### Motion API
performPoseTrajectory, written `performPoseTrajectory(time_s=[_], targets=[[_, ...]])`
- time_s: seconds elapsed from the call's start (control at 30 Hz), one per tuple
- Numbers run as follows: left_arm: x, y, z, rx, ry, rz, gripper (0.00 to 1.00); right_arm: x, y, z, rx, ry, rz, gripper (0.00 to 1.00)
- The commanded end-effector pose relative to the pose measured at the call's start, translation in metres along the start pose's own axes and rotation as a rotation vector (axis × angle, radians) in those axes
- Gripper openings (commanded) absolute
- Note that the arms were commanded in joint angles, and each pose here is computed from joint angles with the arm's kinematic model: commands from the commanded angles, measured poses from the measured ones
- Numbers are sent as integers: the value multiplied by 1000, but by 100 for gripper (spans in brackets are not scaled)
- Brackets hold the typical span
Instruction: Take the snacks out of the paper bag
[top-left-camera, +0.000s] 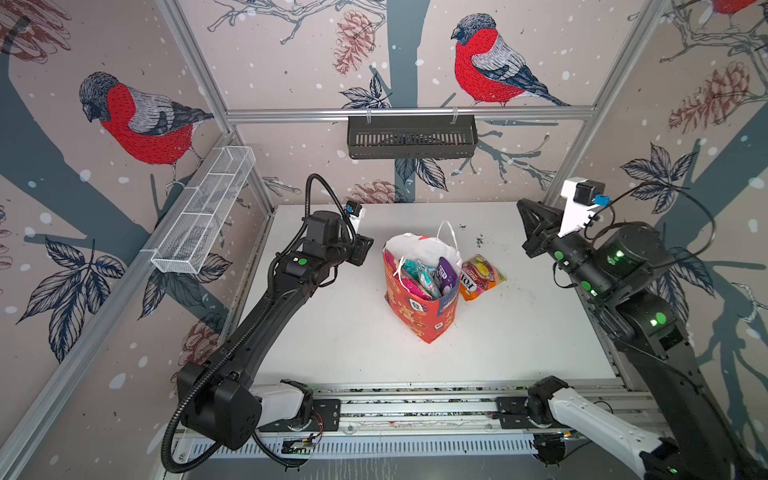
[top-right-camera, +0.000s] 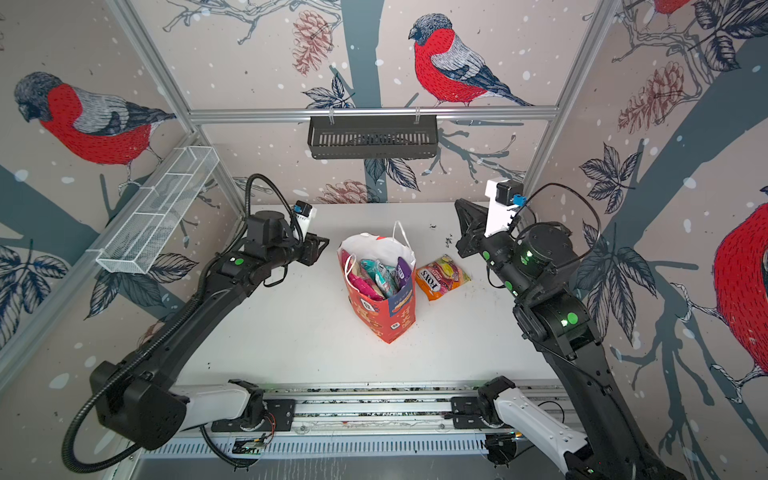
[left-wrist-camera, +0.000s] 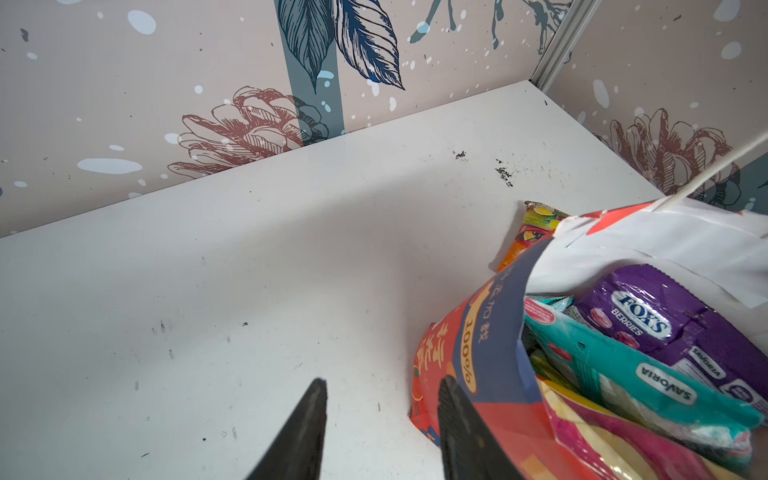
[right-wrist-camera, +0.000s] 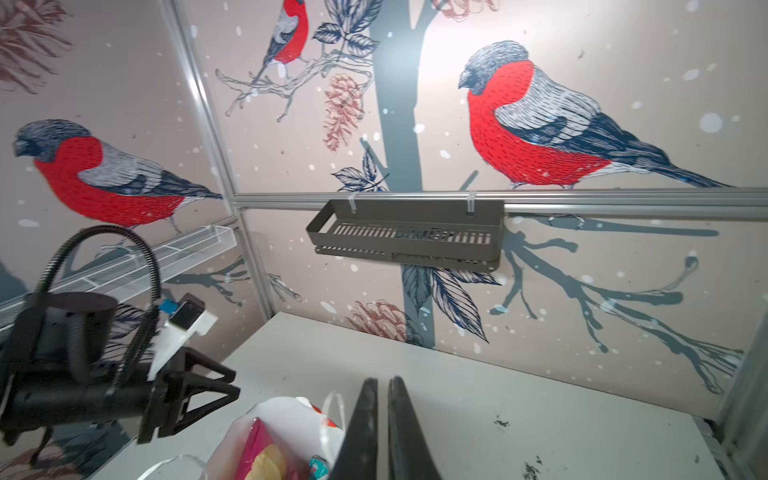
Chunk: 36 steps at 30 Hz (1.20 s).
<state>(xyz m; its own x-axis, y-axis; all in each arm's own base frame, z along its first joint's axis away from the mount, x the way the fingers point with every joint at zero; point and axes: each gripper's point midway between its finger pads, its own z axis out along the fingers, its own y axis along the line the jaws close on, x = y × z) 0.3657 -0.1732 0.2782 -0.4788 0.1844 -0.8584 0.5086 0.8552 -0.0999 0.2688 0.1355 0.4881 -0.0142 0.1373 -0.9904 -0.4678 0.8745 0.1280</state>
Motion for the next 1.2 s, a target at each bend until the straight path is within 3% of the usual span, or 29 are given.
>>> performPoseTrajectory(time_s=[0.0,0.2,0.47,0.77,1.17], targets=[[-11,-2,6,16,-36,3,44,22,-10,14,40,70,10,10],[-12,0,13,15,-31,3,44,46,48,28,-264,218,8,19],[-11,-1,14,19,-29,0,44,107,106,24,-428,476,-108,29],[-14,-2,9,19,-39,5,44,176,117,24,-385,762,-190,36],[-15,-2,3,16,-45,15,44,221,121,36,-341,936,-275,42]])
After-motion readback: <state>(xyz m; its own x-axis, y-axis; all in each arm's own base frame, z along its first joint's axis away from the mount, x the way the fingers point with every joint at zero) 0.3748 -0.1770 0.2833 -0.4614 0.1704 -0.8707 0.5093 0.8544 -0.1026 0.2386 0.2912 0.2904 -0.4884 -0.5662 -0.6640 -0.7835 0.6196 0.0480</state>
